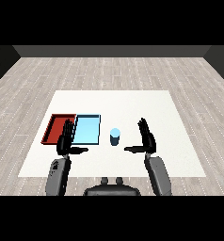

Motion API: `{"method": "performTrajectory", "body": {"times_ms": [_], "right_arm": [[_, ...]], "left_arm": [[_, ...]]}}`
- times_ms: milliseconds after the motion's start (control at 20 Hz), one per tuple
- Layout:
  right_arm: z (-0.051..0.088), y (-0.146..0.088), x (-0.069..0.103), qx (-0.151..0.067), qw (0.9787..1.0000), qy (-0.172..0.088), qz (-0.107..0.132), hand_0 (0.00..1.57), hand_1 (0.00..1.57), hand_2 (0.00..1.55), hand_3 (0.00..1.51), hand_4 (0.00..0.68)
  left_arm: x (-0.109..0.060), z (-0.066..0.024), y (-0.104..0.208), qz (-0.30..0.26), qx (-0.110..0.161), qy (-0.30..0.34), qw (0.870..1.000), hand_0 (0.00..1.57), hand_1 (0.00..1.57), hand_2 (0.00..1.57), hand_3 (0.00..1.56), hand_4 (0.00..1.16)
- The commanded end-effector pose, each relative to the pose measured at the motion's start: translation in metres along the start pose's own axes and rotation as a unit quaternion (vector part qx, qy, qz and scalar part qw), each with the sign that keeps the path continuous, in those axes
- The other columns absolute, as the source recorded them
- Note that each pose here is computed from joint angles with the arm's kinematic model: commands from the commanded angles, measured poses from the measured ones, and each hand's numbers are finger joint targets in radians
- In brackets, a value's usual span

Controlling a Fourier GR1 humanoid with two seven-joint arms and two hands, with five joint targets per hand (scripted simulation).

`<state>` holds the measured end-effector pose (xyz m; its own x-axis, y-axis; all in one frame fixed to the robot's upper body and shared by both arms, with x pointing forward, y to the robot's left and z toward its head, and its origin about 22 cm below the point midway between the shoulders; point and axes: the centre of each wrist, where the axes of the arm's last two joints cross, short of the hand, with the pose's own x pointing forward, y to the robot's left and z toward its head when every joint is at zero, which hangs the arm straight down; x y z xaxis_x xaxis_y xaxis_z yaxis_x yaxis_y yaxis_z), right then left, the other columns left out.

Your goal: Pick the blue can and put it in the blue box

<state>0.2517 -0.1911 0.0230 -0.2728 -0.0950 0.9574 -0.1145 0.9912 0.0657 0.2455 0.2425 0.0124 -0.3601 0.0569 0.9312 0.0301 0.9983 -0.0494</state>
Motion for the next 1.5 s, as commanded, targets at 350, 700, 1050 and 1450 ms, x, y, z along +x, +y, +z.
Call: {"method": "performTrajectory", "body": {"times_ms": [350,700,1050,1450], "right_arm": [[-0.008,0.016,-0.018,0.018,0.9994,-0.021,-0.020,0.00,0.00,0.00,0.00,0.000],[-0.008,0.012,-0.039,-0.008,0.9996,0.011,-0.024,0.00,0.00,0.00,0.00,0.000],[-0.008,0.006,-0.039,-0.010,0.9981,0.034,-0.049,0.00,0.00,0.00,0.00,0.000],[-0.022,0.012,-0.071,-0.025,0.9949,0.063,-0.074,0.00,0.00,0.00,0.00,0.000]], "left_arm": [[-0.004,0.0127,-0.003,0.034,0.000,-0.039,0.999,0.00,0.00,0.00,0.00,0.00],[-0.017,0.0291,0.015,0.022,0.008,-0.033,0.999,0.00,0.00,0.00,0.00,0.00],[-0.008,0.0061,0.001,0.031,0.007,-0.032,0.999,0.00,0.00,0.00,0.00,0.00],[-0.004,-0.0047,0.019,0.021,0.010,-0.041,0.999,0.00,0.00,0.00,0.00,0.00]]}}
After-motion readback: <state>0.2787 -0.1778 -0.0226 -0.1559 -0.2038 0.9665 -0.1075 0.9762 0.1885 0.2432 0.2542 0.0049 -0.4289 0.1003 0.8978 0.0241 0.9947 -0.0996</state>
